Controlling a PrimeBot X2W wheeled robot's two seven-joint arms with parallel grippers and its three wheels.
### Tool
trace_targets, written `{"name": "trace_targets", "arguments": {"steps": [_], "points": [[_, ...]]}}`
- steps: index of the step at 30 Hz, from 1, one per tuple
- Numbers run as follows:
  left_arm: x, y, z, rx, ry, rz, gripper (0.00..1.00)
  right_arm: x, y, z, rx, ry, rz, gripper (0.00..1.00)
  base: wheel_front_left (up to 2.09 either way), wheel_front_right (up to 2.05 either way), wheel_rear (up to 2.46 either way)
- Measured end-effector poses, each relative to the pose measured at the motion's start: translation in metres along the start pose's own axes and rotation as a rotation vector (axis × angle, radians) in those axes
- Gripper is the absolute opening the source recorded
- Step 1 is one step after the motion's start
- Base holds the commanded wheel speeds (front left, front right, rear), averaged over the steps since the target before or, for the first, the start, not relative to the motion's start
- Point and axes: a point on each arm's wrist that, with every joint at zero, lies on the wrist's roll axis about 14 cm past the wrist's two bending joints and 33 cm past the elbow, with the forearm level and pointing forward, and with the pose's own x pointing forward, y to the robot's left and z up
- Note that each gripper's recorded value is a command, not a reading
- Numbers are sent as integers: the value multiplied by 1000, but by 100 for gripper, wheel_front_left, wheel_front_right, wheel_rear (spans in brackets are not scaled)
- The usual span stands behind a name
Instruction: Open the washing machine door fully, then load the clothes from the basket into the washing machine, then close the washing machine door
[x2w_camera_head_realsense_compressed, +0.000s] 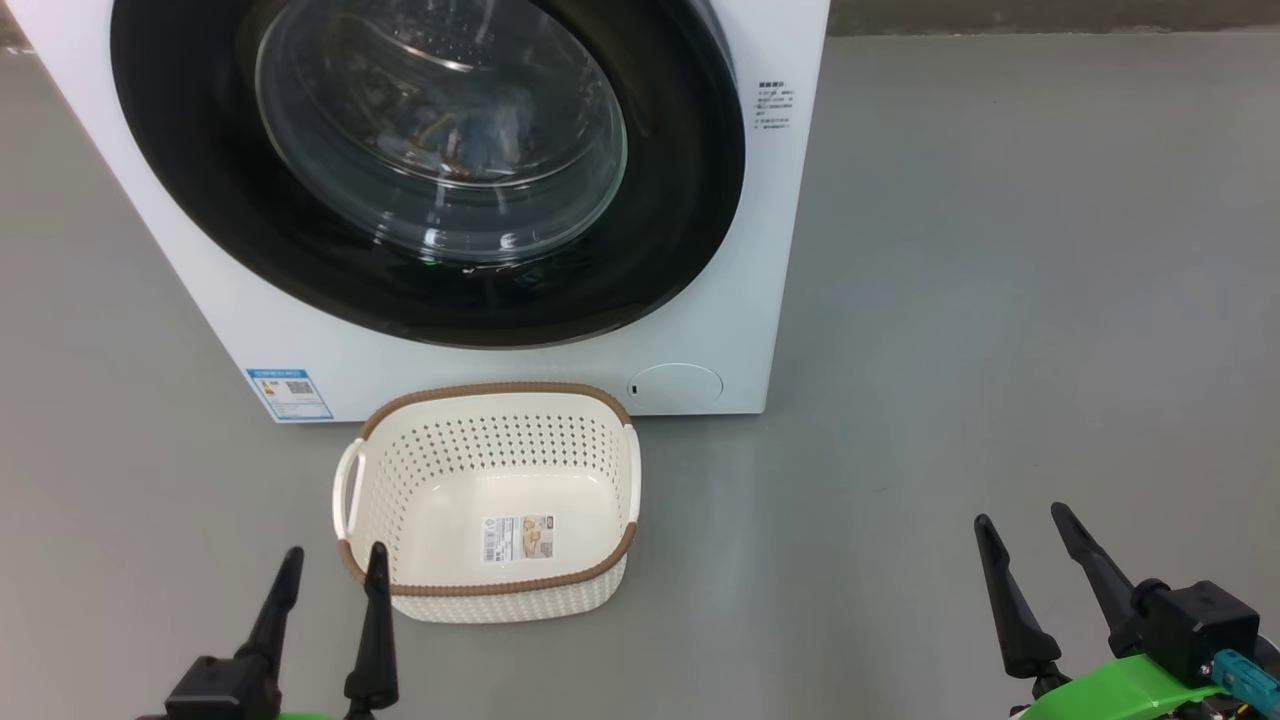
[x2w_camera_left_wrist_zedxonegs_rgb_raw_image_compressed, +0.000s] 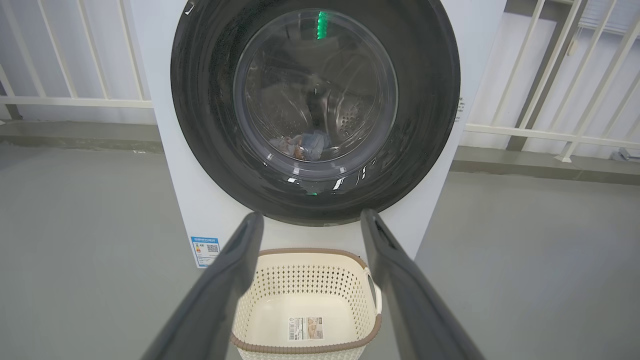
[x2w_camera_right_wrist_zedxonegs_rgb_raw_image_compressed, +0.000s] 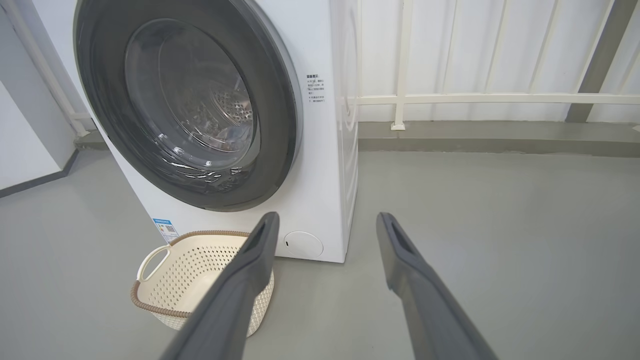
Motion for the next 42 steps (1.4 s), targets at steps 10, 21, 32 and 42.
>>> {"name": "trace_targets", "arguments": {"steps": [10, 21, 32, 42], "points": [[-10, 0, -27, -38, 85, 22, 0, -3, -1, -23, 58, 68, -12, 0, 0, 0, 0], [-10, 5, -34, -153, 121, 43, 0, -5, -5, -30, 188, 81, -33, 0, 0, 0, 0], [-9, 11, -41, -279, 157, 69, 0, -8, -9, -36, 321, 91, -56, 0, 0, 0, 0], [-8, 15, -45, -391, 176, 88, 0, -9, -13, -40, 435, 95, -76, 0, 0, 0, 0]]}}
